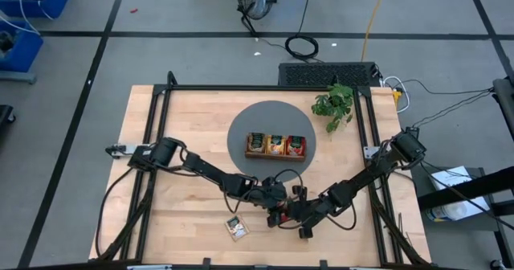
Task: Pick & Place Tea
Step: Put the top red tea bag into the right slot of the wooden organizer
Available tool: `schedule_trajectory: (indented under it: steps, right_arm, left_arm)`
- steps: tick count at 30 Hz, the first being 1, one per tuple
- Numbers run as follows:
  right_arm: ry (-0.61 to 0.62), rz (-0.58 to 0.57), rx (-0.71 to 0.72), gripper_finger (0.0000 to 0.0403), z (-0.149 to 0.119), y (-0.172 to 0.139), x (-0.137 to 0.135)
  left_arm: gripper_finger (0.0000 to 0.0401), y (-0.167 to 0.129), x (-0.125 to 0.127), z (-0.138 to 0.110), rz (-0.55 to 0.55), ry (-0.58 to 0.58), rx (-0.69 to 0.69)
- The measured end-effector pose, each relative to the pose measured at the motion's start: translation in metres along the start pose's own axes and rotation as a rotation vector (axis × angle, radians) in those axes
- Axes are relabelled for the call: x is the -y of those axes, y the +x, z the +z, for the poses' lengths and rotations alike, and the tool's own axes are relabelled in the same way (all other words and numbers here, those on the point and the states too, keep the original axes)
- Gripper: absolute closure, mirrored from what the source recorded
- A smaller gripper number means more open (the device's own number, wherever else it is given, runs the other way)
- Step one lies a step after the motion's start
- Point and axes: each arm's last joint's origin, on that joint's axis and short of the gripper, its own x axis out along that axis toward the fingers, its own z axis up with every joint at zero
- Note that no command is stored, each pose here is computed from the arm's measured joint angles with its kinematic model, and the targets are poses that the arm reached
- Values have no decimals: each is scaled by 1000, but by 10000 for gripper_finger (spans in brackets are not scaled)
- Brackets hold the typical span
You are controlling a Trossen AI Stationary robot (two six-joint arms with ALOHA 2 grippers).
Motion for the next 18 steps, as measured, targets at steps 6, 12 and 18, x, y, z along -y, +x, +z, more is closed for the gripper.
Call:
schedule_trajectory:
  steps: [6, 12, 18]
  right_arm:
    - [-7, 0, 3, 403, 0, 0, -1]
    - [-39, -39, 41, 402, 2, -4, -2]
    - [-108, -120, 184, 362, 14, -39, -8]
  left_arm:
    - [262, 0, 0, 0, 8, 56, 4]
    - [387, -3, 1, 4, -8, 120, 24]
    - [368, -22, 11, 19, 14, 218, 63]
